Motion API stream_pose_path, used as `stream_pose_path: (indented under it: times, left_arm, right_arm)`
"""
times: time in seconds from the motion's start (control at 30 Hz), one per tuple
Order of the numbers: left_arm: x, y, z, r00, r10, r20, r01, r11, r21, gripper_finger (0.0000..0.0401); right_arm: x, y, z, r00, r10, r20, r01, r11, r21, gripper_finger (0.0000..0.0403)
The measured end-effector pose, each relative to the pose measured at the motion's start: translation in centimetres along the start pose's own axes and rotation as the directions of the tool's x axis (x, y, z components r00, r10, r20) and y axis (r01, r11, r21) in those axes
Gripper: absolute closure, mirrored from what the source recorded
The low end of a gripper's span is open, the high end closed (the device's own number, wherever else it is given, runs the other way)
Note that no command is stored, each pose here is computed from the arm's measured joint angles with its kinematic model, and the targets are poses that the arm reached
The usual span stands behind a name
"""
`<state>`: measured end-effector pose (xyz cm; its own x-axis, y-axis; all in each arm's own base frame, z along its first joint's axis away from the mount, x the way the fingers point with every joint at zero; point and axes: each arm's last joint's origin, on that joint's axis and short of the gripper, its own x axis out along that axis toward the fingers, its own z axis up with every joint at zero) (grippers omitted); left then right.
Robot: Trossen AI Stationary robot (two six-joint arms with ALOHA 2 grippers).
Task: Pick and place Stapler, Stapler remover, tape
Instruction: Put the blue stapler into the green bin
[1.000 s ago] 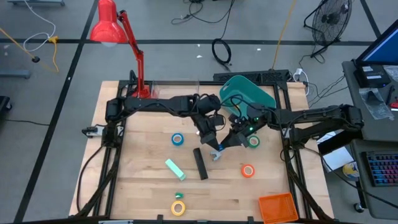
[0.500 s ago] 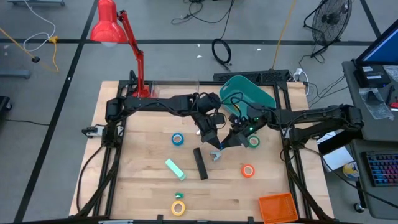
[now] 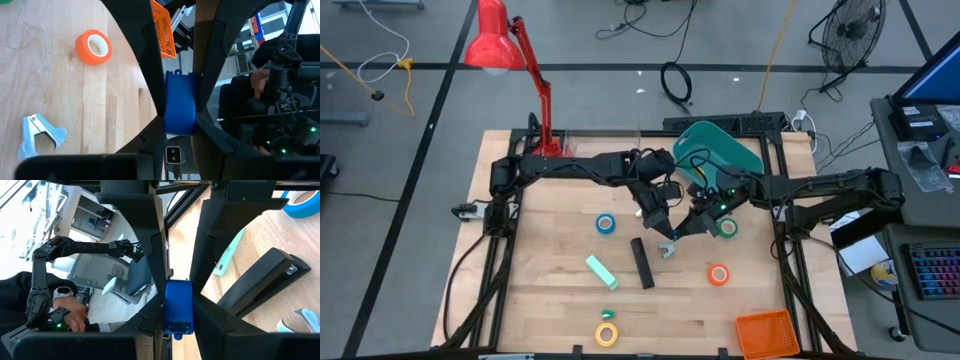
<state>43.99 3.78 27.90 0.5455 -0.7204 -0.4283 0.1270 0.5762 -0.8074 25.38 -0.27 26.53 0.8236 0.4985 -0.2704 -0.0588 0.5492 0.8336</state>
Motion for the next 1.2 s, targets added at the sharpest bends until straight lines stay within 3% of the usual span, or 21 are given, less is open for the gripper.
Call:
stream_pose_path:
  times: [0.17, 0.33, 0.47, 0.6, 0.73, 0.87, 1.1, 1.2]
  left_arm:
    - [-0.3, 0.1, -1.2, 0.996, 0.005, -0.090, -0.009, 0.999, -0.049, 0.0273]
    - [-0.8, 0.2, -3.1, 0.976, 0.059, -0.212, -0.082, 0.992, -0.100, 0.0274]
    - [-1.2, -0.4, -4.6, 0.940, 0.151, -0.304, -0.184, 0.980, -0.082, 0.0288]
    - [-1.5, -1.5, -5.2, 0.919, 0.231, -0.319, -0.254, 0.967, -0.031, 0.0306]
    - [-1.7, -2.6, -5.2, 0.906, 0.319, -0.279, -0.328, 0.944, 0.014, 0.0318]
    - [-1.9, -3.5, -5.1, 0.906, 0.355, -0.230, -0.357, 0.934, 0.035, 0.0325]
    - [-1.4, -5.0, -5.7, 0.889, 0.402, -0.219, -0.397, 0.915, 0.067, 0.0325]
    - [-0.8, -5.5, -6.0, 0.884, 0.411, -0.223, -0.402, 0.911, 0.089, 0.0325]
  right_arm:
    - [0.0, 0.0, -0.1, 1.000, 0.007, -0.016, -0.007, 1.000, 0.009, 0.0329]
    - [0.0, -0.1, -0.1, 1.000, -0.012, -0.007, 0.012, 1.000, 0.012, 0.0335]
    - [-0.6, -0.7, 0.2, 0.991, -0.116, 0.070, 0.114, 0.993, 0.026, 0.0333]
    - [-1.8, -2.0, 0.8, 0.941, -0.291, 0.171, 0.288, 0.957, 0.038, 0.0334]
    - [-3.5, -3.2, 1.8, 0.846, -0.448, 0.289, 0.450, 0.891, 0.066, 0.0335]
    - [-5.5, -4.3, 2.8, 0.709, -0.582, 0.398, 0.588, 0.800, 0.121, 0.0335]
    - [-8.6, -6.9, 3.5, 0.420, -0.800, 0.429, 0.812, 0.543, 0.217, 0.0335]
    - [-9.5, -7.7, 3.7, 0.337, -0.843, 0.419, 0.859, 0.458, 0.230, 0.0335]
